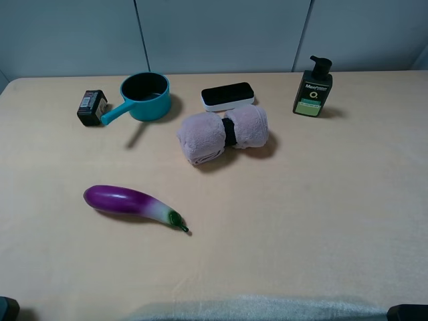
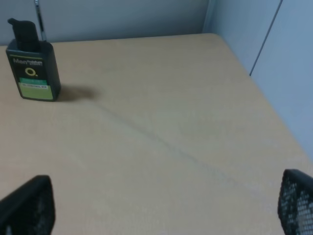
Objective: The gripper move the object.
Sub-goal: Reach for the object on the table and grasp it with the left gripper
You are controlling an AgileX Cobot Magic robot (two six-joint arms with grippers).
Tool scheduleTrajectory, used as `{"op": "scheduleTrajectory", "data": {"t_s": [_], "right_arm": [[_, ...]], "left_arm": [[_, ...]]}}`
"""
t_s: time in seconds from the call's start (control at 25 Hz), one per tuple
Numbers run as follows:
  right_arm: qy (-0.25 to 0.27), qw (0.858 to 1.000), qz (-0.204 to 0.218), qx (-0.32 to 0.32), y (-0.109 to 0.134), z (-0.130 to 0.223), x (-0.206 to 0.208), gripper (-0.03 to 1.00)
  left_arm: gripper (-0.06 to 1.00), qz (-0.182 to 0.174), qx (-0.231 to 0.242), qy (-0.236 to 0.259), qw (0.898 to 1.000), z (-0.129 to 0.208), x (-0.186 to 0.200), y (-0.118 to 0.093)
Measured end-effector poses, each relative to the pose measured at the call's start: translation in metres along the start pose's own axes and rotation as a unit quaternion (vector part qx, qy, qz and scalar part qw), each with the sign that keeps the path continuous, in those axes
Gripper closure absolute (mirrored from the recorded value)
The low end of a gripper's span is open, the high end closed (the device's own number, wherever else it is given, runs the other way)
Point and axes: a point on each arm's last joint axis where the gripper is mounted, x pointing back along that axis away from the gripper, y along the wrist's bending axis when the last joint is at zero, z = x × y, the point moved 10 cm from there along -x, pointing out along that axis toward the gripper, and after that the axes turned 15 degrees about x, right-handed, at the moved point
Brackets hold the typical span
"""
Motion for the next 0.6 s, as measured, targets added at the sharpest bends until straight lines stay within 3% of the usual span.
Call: {"op": "scheduleTrajectory", "data": {"t_s": [0.6], "right_arm": [[0.0,1.0,0.0,0.0,0.0,0.0,0.0,0.27]], "left_arm": [[0.18,0.0,0.0,0.0,1.0,-0.0001,0.0,0.0]]}}
